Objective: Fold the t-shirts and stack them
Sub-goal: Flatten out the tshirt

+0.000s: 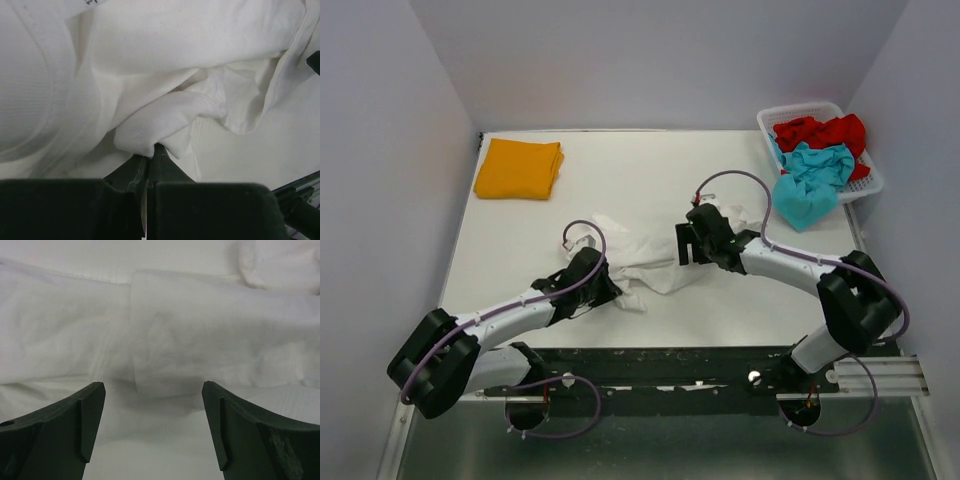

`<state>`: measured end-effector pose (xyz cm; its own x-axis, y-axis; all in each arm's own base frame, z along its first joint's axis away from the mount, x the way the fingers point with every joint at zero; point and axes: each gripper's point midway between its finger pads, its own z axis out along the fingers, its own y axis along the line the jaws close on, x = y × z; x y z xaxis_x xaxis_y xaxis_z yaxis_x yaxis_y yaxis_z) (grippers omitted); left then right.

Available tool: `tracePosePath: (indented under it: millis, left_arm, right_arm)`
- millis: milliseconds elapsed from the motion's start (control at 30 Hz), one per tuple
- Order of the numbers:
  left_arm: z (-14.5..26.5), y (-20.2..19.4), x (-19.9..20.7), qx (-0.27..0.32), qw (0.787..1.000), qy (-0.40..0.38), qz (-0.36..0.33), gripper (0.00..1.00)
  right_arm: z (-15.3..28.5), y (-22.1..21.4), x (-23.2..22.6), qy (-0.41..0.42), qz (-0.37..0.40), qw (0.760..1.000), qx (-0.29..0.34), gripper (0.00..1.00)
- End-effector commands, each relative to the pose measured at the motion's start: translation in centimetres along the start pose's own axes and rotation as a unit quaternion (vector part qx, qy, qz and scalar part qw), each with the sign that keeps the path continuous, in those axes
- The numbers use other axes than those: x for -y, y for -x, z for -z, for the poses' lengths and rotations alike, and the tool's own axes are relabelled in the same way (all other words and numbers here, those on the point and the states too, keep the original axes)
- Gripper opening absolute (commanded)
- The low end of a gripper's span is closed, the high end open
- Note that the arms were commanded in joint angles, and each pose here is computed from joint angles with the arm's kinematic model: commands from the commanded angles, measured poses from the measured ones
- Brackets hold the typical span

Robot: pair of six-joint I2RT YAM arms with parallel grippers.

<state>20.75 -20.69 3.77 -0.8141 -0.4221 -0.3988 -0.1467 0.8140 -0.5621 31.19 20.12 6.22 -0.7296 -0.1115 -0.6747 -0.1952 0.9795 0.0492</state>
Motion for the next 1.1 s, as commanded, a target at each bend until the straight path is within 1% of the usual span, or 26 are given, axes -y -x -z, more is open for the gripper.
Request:
tracePosePath:
  millis: [0,100,133,167,267,367,400,467,533,667,767,800,967,1000,1067]
  left_arm:
    - [0.1,0.8,-1.3,0.018,0.999,0.043,-0.01,0.0]
    - [0.9,1.1,-2.4,0.028,0.997,0.069,-0.014,0.0]
    - [1.2,1.2,-2.8,0.031,0.996,0.077,-0.016,0.0]
    - [1.6,1.5,-2.9,0.038,0.996,0.081,-0.016,0.0]
    - [2.4,2.3,-3.5,0.057,0.993,0.098,-0.021,0.0]
    - [3.0,2.9,-4.3,0.073,0.99,0.116,-0.021,0.0]
    - [3.2,3.1,-4.5,0.076,0.99,0.121,-0.021,0.0]
    - [3.4,3.5,-5.0,0.083,0.988,0.13,-0.016,0.0]
    - [3.7,3.8,-5.4,0.087,0.987,0.138,-0.012,0.0]
    - [4.2,4.5,-6.0,0.097,0.984,0.15,-0.004,0.0]
    - [4.5,4.6,-6.2,0.099,0.983,0.154,-0.005,0.0]
    - [4.5,4.6,-6.4,0.1,0.982,0.158,-0.005,0.0]
    - [4.8,4.4,-7.3,0.1,0.98,0.173,-0.001,0.0]
    - [4.9,4.4,-7.5,0.101,0.979,0.177,-0.001,0.0]
    - [5.0,4.4,-8.0,0.102,0.978,0.184,0.002,0.0]
  right_arm:
    - [-1.2,0.5,1.1,-0.073,0.029,0.997,-0.005,0.83]
    - [-1.7,-0.5,2.0,-0.112,0.041,0.993,-0.023,0.79]
    - [-1.8,-0.8,2.3,-0.121,0.044,0.991,-0.027,0.75]
    - [-1.9,-1.1,2.6,-0.131,0.043,0.99,-0.03,0.73]
    - [-1.9,-1.4,3.4,-0.151,0.043,0.987,-0.031,0.71]
    - [-1.9,-1.5,4.2,-0.173,0.045,0.983,-0.028,0.66]
    - [-1.8,-1.4,4.5,-0.183,0.045,0.982,-0.026,0.65]
    - [-1.6,-1.3,5.0,-0.201,0.038,0.979,-0.024,0.58]
    - [-1.2,-0.8,5.4,-0.214,0.032,0.976,-0.015,0.55]
    - [-0.4,-0.2,6.0,-0.228,0.018,0.973,0.005,0.44]
    - [0.0,0.0,6.5,-0.242,0.007,0.97,0.016,0.4]
    - [0.1,0.1,6.7,-0.248,0.005,0.969,0.018,0.37]
    - [0.3,0.5,7.5,-0.279,0.0,0.96,0.026,0.35]
    - [0.4,0.7,7.6,-0.283,-0.002,0.959,0.029,0.32]
    - [0.6,1.0,7.6,-0.283,-0.006,0.959,0.034,0.19]
